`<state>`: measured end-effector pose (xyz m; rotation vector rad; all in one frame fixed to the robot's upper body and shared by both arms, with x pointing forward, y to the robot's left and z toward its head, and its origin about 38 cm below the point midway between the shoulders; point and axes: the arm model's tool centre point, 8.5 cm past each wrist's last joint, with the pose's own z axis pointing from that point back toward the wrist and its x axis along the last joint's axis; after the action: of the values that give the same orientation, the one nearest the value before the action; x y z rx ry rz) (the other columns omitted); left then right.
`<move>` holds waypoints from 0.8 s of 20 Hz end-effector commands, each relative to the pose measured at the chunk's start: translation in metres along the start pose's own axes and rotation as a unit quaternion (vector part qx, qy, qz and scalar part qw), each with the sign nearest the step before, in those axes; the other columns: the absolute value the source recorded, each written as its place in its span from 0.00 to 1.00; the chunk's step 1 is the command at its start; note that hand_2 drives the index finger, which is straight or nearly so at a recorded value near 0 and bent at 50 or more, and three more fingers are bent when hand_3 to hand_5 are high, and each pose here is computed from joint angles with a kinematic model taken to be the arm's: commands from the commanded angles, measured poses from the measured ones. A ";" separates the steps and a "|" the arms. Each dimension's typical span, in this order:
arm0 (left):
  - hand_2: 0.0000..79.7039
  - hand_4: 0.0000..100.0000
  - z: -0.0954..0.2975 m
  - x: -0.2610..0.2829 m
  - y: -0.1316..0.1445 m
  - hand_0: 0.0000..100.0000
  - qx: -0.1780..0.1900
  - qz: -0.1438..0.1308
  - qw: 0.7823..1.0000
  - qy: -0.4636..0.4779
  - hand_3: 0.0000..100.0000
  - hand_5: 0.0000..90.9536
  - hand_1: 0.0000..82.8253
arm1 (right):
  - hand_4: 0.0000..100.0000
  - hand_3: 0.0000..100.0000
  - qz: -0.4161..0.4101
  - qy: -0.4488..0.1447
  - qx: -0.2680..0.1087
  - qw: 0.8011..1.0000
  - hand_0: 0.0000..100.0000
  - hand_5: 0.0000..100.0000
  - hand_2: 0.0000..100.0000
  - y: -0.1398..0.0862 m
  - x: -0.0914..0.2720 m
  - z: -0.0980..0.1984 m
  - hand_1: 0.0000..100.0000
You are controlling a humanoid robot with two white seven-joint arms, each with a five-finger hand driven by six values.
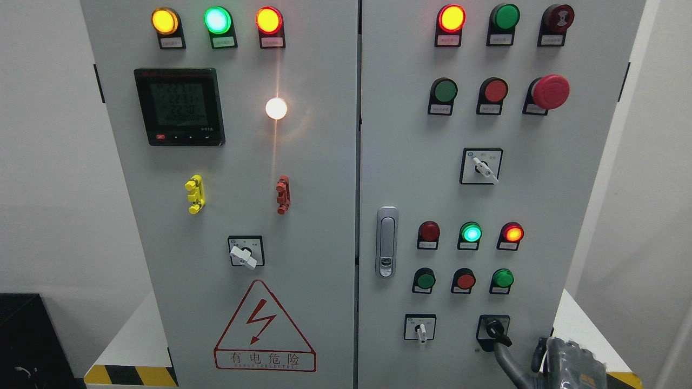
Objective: Flip black knob to close circuit
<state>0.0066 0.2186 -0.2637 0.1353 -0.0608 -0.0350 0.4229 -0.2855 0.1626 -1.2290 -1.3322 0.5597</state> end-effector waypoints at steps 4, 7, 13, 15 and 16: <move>0.00 0.00 0.000 -0.005 -0.002 0.12 -0.002 0.002 1.000 -0.002 0.00 0.00 0.67 | 0.97 1.00 0.000 -0.030 0.013 0.999 0.00 1.00 0.82 0.012 0.015 0.010 0.01; 0.00 0.00 0.000 -0.005 -0.002 0.12 -0.002 0.002 1.000 -0.002 0.00 0.00 0.67 | 0.97 1.00 -0.001 -0.041 0.019 0.999 0.00 1.00 0.82 0.016 0.018 0.014 0.01; 0.00 0.00 0.000 -0.005 -0.002 0.12 -0.002 0.002 1.000 -0.002 0.00 0.00 0.67 | 0.96 1.00 -0.003 -0.067 0.011 0.998 0.00 1.00 0.81 0.015 0.022 0.028 0.02; 0.00 0.00 0.000 -0.005 -0.002 0.12 -0.002 0.002 1.000 -0.002 0.00 0.00 0.67 | 0.95 1.00 -0.011 -0.069 0.007 0.998 0.00 1.00 0.80 0.011 0.021 0.034 0.02; 0.00 0.00 0.000 -0.005 -0.002 0.12 -0.002 0.002 1.000 -0.002 0.00 0.00 0.67 | 0.95 1.00 -0.024 -0.070 0.005 0.997 0.00 1.00 0.79 0.009 0.021 0.038 0.03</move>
<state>0.0066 0.2186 -0.2637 0.1353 -0.0607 -0.0350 0.4100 -0.2635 0.1504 -1.1918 -1.4111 0.6364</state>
